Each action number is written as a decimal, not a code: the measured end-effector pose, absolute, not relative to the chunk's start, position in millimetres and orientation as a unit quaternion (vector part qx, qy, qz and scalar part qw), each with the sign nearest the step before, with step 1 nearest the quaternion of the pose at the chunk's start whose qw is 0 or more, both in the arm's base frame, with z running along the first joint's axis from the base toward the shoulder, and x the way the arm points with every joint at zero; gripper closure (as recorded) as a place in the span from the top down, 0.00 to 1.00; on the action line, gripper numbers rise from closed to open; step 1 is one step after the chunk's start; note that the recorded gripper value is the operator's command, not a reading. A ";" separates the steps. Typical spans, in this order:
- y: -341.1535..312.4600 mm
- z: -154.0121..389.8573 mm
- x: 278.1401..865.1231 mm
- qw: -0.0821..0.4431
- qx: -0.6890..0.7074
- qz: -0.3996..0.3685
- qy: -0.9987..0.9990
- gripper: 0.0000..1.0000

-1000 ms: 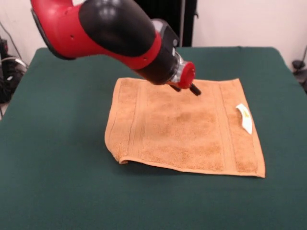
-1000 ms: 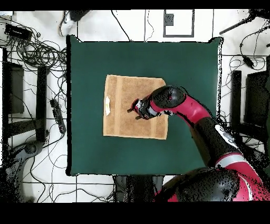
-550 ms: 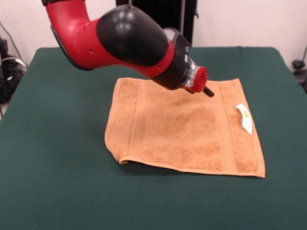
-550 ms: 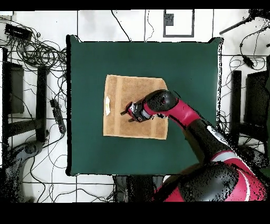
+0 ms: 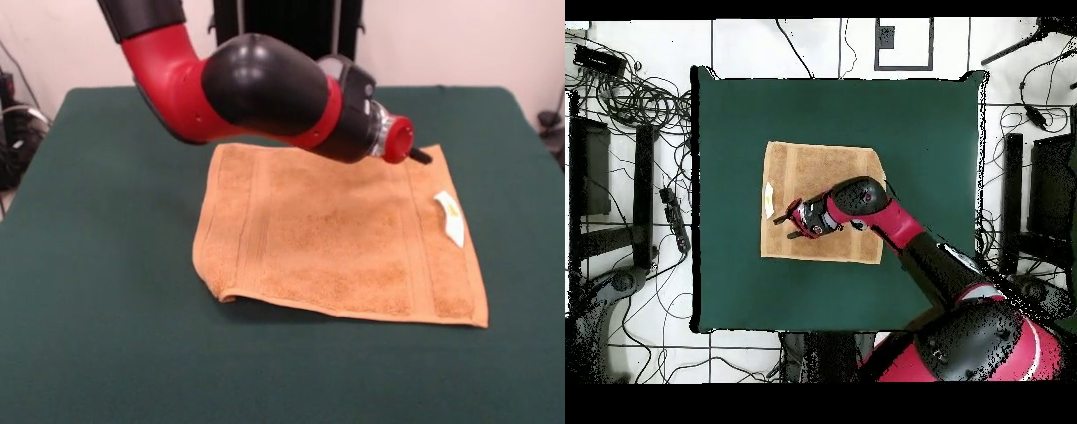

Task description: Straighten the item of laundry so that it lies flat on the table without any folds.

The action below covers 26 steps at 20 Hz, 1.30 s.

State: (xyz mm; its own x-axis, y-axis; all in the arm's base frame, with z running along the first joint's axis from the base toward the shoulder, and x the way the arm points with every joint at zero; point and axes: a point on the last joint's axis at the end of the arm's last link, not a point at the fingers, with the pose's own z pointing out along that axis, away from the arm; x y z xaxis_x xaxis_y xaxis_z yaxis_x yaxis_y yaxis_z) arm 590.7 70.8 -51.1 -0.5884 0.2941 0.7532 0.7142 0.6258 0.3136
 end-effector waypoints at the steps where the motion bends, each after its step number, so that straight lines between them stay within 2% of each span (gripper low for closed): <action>1: 72.9 -53.2 589.2 0.341 -0.302 -0.311 -0.834 1.00; 6: 81.2 -68.1 581.7 0.342 -0.308 -0.315 -0.830 1.00; 12: 89.9 -86.8 576.7 0.312 -0.316 -0.309 -0.841 1.00; 26: 105.3 -81.8 578.0 0.304 -0.296 -0.276 -0.863 1.00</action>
